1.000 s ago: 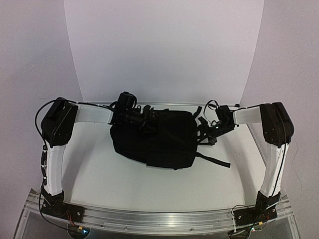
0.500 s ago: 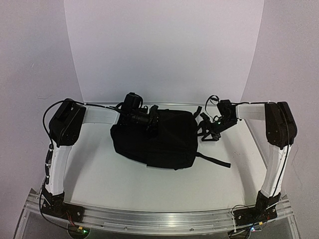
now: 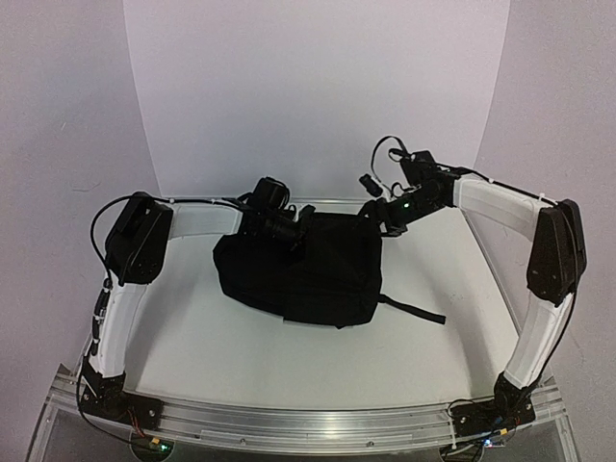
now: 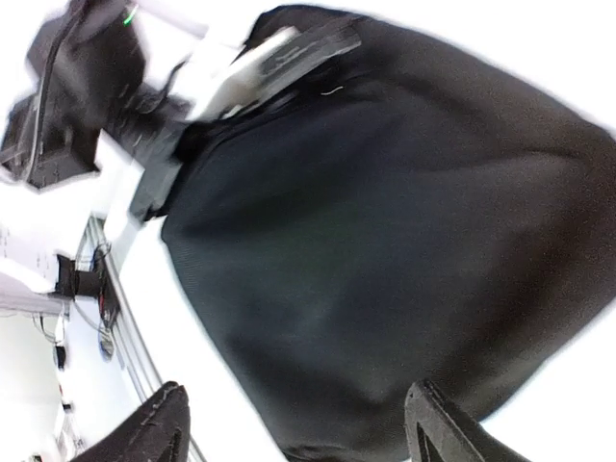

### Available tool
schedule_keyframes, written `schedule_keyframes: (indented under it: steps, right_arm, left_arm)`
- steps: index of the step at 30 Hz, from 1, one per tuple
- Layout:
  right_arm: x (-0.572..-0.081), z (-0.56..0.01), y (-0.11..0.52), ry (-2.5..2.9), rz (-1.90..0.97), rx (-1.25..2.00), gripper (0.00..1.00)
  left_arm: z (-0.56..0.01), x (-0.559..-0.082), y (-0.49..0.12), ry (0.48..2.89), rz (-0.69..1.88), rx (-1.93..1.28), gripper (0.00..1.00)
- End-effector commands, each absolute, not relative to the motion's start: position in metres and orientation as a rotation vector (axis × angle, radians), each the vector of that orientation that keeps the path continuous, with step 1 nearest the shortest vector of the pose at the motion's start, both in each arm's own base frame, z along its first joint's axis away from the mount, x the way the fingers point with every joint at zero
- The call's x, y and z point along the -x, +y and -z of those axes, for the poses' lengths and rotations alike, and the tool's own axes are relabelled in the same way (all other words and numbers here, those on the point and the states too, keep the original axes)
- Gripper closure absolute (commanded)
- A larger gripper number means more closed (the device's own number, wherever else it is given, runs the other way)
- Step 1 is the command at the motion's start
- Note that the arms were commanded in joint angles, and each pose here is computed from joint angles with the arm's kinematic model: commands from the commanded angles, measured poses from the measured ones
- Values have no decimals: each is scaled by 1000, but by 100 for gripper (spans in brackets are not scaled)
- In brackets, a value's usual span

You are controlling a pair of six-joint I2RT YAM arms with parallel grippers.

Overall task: Pack the student bag
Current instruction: Place the stationery in the student bag.

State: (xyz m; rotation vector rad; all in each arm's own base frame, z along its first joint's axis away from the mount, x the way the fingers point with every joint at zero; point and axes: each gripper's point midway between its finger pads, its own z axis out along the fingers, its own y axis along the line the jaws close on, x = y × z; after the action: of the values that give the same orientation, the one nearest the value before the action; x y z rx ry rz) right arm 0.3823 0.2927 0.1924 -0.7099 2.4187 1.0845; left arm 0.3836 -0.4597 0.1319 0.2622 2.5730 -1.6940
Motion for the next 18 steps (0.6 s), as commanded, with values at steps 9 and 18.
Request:
schedule_keyframes:
  steps: [9, 18]
  right_arm:
    - [-386, -213, 358, 2307, -1023, 770, 34]
    - [-401, -166, 389, 2343, -803, 794, 45]
  left_arm:
    - [-198, -379, -399, 2525, 1486, -185, 45]
    - [-174, -396, -348, 2569, 1288, 74, 45]
